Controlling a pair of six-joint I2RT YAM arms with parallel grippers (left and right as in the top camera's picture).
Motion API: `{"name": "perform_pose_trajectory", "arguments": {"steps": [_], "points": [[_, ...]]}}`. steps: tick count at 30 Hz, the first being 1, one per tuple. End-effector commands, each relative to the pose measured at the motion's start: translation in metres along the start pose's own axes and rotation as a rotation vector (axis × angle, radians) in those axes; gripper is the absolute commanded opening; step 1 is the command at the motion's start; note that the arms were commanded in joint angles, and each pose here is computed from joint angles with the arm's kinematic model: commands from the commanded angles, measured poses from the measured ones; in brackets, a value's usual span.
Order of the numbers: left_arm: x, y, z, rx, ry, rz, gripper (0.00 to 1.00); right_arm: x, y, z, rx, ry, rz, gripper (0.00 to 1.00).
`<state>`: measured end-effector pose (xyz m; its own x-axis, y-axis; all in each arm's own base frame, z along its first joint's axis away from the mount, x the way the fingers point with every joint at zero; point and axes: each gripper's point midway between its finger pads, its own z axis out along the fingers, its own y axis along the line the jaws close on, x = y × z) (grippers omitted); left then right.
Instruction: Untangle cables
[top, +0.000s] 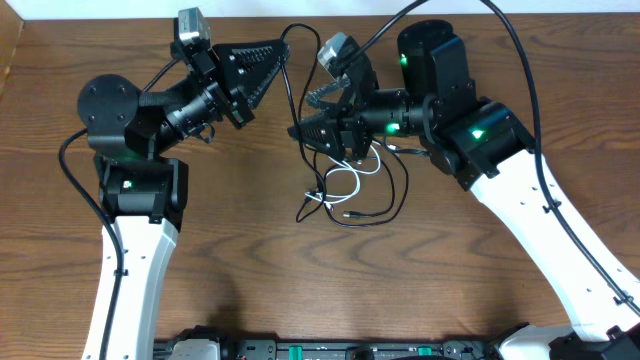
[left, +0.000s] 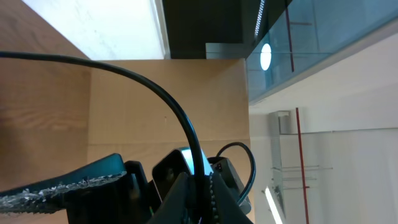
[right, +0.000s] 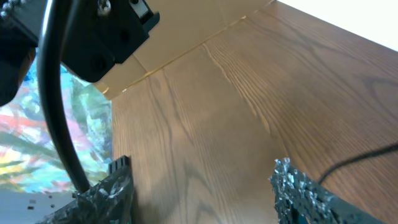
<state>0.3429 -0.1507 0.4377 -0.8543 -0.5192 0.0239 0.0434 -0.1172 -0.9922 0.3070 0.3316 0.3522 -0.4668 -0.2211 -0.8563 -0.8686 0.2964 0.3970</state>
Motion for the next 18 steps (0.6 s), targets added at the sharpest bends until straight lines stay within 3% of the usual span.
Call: {"name": "perform_pose_trajectory", "arguments": {"steps": [1, 5, 9, 14, 18], "points": [[0.003, -0.005, -0.001, 0.002, 0.011, 0.003, 0.08, -0.005, 0.006, -0.003, -0.031, -0.016, 0.030, 0.64], [0.002, 0.002, -0.001, -0.021, 0.005, -0.034, 0.07, -0.006, -0.008, -0.012, 0.003, -0.025, 0.058, 0.64], [-0.001, 0.009, -0.001, -0.045, -0.005, -0.064, 0.07, -0.008, -0.028, -0.030, 0.031, -0.042, 0.142, 0.74], [-0.006, 0.021, -0.002, -0.080, -0.037, -0.113, 0.07, -0.022, -0.009, -0.050, -0.155, -0.082, 0.106, 0.78], [-0.006, 0.022, -0.002, -0.083, -0.036, -0.117, 0.08, -0.018, 0.004, -0.041, -0.194, -0.056, 0.142, 0.78]]}}
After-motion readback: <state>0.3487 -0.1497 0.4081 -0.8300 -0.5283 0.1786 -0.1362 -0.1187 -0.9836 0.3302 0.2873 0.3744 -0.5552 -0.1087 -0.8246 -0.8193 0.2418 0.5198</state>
